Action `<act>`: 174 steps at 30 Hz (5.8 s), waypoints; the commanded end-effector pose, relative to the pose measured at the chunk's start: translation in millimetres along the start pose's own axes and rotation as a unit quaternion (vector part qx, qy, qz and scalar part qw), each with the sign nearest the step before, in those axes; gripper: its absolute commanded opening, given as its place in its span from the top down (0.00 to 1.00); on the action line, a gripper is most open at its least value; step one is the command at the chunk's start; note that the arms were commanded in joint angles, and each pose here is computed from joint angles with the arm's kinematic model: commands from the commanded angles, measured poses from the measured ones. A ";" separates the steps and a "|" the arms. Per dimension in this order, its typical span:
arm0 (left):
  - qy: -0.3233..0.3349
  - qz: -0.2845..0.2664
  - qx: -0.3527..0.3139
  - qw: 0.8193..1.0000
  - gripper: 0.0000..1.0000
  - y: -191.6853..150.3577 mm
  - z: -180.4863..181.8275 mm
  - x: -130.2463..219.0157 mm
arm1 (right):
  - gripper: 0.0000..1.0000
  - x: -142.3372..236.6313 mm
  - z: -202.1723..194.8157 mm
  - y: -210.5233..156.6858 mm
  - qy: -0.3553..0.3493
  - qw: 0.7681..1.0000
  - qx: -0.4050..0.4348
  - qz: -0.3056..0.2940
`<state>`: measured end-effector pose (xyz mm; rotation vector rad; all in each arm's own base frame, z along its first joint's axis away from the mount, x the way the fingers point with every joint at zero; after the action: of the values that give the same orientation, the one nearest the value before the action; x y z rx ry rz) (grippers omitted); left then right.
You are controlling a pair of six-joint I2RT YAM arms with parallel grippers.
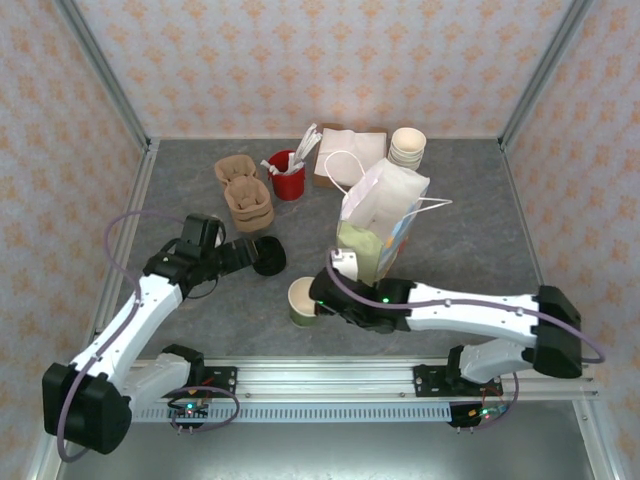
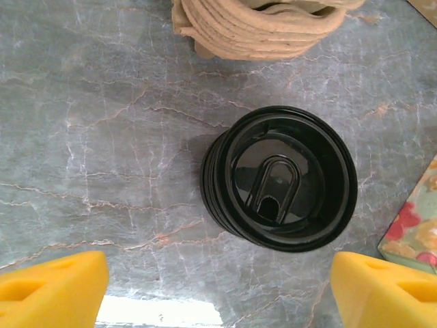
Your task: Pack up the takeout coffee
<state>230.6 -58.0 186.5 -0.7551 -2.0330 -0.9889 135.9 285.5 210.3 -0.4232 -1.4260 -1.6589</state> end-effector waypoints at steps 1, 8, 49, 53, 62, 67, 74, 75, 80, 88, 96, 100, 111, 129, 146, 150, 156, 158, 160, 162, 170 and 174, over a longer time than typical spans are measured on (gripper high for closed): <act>-0.010 -0.003 0.018 1.000 0.17 2.8 -5.2 -9.4 | 1.00 -2.0 12.6 20.6 -0.023 0.998 -0.017 -0.050; 0.015 0.012 0.023 1.000 0.28 8.3 -6.9 -32.0 | 1.00 -34.8 0.3 25.1 -0.082 0.996 -0.027 -0.024; 0.006 0.053 0.036 0.998 0.68 10.2 -16.5 -69.9 | 0.92 -66.1 -34.1 24.6 -0.150 0.988 -0.029 0.022; 0.007 0.056 0.034 0.998 0.73 9.1 -16.4 -71.2 | 0.78 -64.7 -30.8 27.6 -0.144 0.989 -0.030 0.021; 0.007 0.055 0.030 0.998 0.77 9.5 -17.5 -68.6 | 0.62 -43.7 -24.8 45.0 -0.129 0.991 -0.031 0.001; 0.009 0.049 0.015 0.999 0.79 10.0 -21.2 -61.9 | 0.61 -26.5 -17.3 58.8 -0.096 0.994 -0.040 -0.020; 0.007 0.040 0.009 0.999 0.82 11.0 -21.9 -51.0 | 0.61 -10.2 -6.8 72.4 -0.048 0.996 -0.063 -0.041; 0.005 0.039 0.008 0.999 0.82 11.1 -22.4 -49.0 | 0.61 -7.7 -5.2 74.3 -0.042 0.996 -0.066 -0.044; -0.009 0.035 0.010 0.999 0.84 12.1 -26.3 -36.5 | 0.61 -2.1 0.8 79.9 -0.013 0.996 -0.080 -0.048; -0.050 0.023 0.009 0.998 0.84 14.1 -36.8 10.6 | 0.59 10.5 18.4 96.1 0.057 0.991 -0.107 -0.053; -0.086 0.021 -0.003 0.996 0.84 6.7 -44.5 60.3 | 0.56 30.3 39.4 119.0 0.104 0.988 -0.092 -0.064; -0.095 0.031 -0.013 0.995 0.84 1.2 -48.1 73.9 | 0.55 34.2 49.1 126.4 0.121 0.988 -0.073 -0.062; -0.123 0.027 -0.019 0.992 0.84 -4.9 -59.7 90.6 | 0.54 28.0 66.7 126.6 0.090 0.995 -0.006 -0.039; -0.137 0.023 -0.031 0.990 0.84 -7.1 -74.7 93.8 | 0.59 21.8 65.9 124.4 0.028 0.998 0.025 -0.041; -0.141 0.021 -0.038 0.989 0.84 -6.8 -83.1 94.8 | 0.68 21.4 59.9 123.9 0.007 0.999 0.024 -0.046; -0.141 0.022 -0.040 0.989 0.84 -7.2 -83.9 94.5 | 0.71 22.9 58.5 124.3 0.005 0.999 0.022 -0.049; -0.145 0.020 -0.043 0.988 0.84 -7.3 -85.7 96.0 | 0.85 22.8 58.7 124.1 0.006 0.999 0.022 -0.048; -0.149 0.019 -0.045 0.988 0.84 -7.1 -86.1 97.0 | 0.91 23.7 58.4 124.6 0.010 0.999 0.020 -0.049; -0.154 0.018 -0.047 0.987 0.82 -7.4 -87.0 99.3 | 0.96 24.8 57.2 125.3 0.014 0.999 0.016 -0.050; -0.163 0.017 -0.049 0.985 0.80 -7.1 -88.5 101.7 | 0.99 26.9 54.5 126.5 0.022 0.998 0.007 -0.052; -0.181 -0.021 -0.091 0.979 0.37 1.8 -92.6 131.9 | 1.00 39.0 35.5 129.9 0.046 0.997 -0.026 -0.052; -0.187 -0.049 -0.132 0.972 0.29 9.8 -97.5 152.7 | 1.00 42.0 23.8 129.5 0.041 0.997 -0.034 -0.049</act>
<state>196.8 -111.5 339.0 -1.0632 -2.3140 -1.1204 207.6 308.3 316.9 -0.3393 -1.3854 -1.7323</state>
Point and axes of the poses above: each hand's point on the last joint's axis, 136 mm out from that joint toward the fingers, its own x axis back along the fingers, its own z axis along the line the jaws close on, y = z × x, the point moved 7 cm from there along x, back along the fingers, and after that the axes turned 6 degrees about x, right-handed, at the moved point
